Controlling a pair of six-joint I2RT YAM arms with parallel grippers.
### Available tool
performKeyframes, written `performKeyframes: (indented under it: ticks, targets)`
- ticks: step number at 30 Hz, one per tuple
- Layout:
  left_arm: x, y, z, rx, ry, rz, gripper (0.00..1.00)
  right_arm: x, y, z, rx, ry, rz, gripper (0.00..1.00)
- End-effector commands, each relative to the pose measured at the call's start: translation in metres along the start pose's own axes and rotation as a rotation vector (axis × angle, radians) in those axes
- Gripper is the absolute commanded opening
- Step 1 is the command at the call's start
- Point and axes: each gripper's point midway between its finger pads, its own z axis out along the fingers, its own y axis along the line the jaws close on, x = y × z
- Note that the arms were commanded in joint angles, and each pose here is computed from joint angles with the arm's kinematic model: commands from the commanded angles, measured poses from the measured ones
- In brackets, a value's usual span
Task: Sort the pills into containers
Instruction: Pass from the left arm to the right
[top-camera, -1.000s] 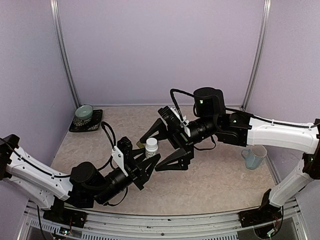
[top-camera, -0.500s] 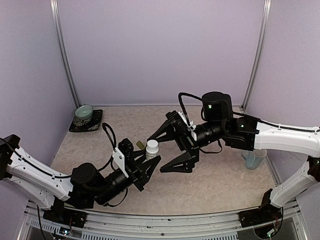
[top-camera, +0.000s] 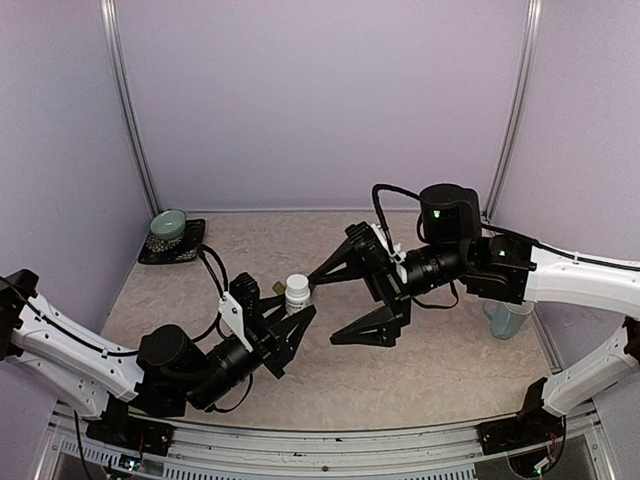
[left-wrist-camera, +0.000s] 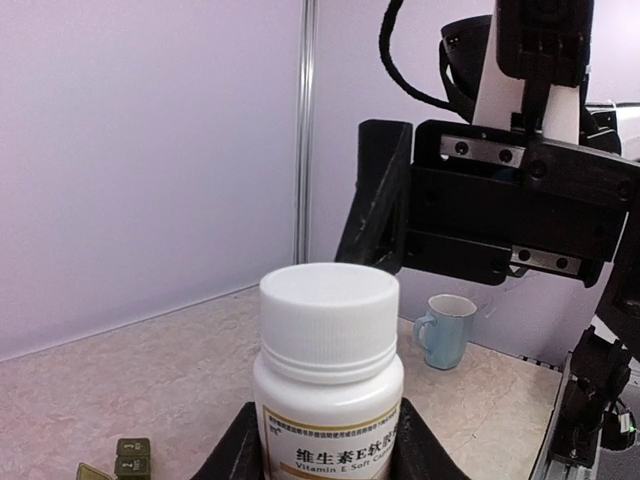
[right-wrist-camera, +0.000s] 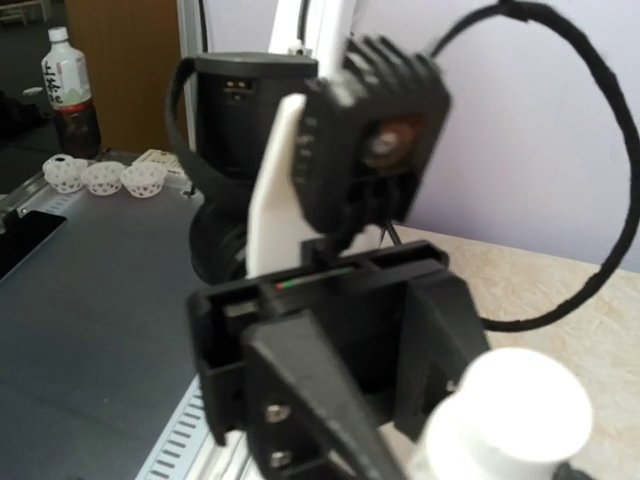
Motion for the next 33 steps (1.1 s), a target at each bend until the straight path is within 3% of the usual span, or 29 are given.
performKeyframes:
  ticks: [1,14,22,33]
  targets:
    - [-0.010,0.012,-0.003,-0.044,-0.033,-0.029,0.36,-0.001,0.003,-0.009,0.029,0.018,-0.010,1.00]
    - [-0.004,-0.020,0.003,0.114,-0.014,-0.003,0.36,-0.012,-0.021,-0.003,0.045,0.048,0.021,1.00]
    - [0.000,-0.025,0.009,0.127,0.004,0.003,0.36,-0.026,-0.002,0.009,-0.122,-0.010,0.009,1.00]
    - [-0.003,-0.018,0.009,0.094,0.002,0.000,0.36,-0.020,0.003,0.011,-0.128,-0.005,0.011,0.99]
